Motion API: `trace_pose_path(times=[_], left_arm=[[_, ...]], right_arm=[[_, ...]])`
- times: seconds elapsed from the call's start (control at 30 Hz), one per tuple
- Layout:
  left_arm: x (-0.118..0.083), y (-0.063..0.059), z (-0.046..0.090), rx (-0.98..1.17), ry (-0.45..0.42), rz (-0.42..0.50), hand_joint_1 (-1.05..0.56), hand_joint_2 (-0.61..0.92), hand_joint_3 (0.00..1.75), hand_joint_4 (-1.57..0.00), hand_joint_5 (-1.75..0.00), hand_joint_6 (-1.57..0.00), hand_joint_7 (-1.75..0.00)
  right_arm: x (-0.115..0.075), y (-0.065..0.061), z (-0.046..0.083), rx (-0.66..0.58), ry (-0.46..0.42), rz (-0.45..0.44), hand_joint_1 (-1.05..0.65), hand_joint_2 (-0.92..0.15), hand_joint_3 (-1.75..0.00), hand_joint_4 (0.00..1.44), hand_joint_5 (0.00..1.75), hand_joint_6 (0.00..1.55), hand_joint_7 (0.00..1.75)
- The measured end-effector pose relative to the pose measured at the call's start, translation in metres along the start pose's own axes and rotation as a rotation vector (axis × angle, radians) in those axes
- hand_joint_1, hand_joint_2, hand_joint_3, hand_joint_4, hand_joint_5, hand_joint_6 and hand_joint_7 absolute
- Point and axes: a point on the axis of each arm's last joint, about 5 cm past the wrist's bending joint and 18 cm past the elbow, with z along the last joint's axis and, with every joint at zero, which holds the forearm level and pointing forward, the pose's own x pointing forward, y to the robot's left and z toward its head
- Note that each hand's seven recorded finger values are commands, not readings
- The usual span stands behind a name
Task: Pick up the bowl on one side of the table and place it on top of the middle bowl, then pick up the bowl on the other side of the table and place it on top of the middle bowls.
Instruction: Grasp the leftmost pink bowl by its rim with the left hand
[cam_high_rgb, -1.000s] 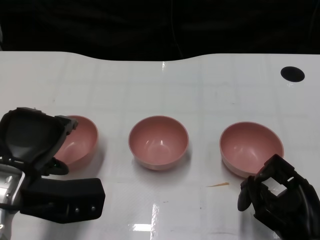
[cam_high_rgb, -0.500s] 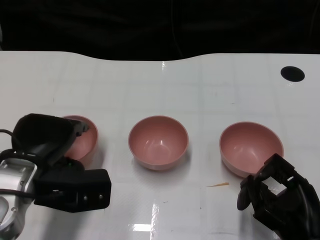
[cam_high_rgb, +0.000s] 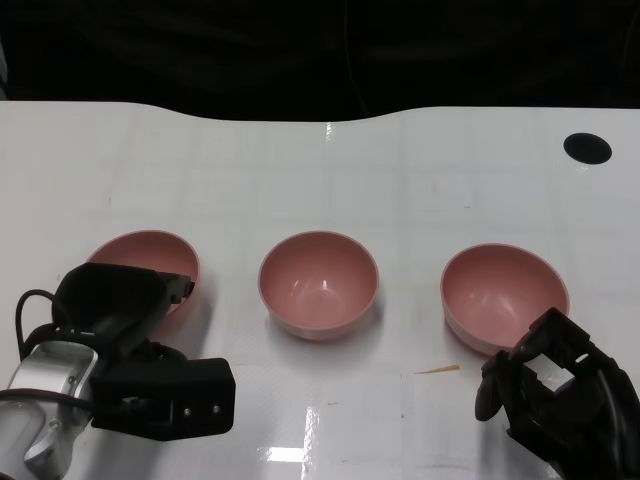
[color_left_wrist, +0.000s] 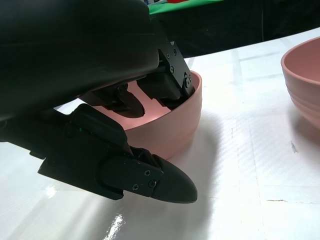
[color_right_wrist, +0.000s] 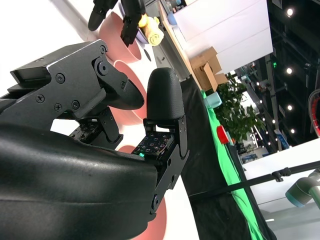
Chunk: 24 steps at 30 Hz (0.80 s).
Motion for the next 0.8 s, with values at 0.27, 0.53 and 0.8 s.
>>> trace_pose_path(times=[0.27,0.53,0.8], left_arm=[[0.003,-0.008,-0.005,-0.011,0.0,-0.028,-0.77,0.92,0.19,-0.64,-0.02,-0.67,-0.01],[0.009,-0.006,-0.008,-0.027,0.006,-0.025,-0.66,0.92,0.17,-0.66,-0.02,-0.71,-0.02],[0.009,-0.013,-0.008,-0.159,-0.035,0.099,-0.02,0.92,0.18,-0.79,-1.38,-0.75,-1.26]], right_arm=[[-0.001,0.0,0.0,0.002,0.004,-0.002,-0.05,-0.62,-1.08,0.88,1.69,0.77,1.44],[-0.001,-0.001,0.0,0.0,0.004,-0.002,-0.06,-0.63,-1.06,0.87,1.7,0.76,1.45],[-0.001,-0.001,0.0,0.005,0.002,0.005,-0.06,-0.63,-1.03,0.87,1.7,0.75,1.46]])
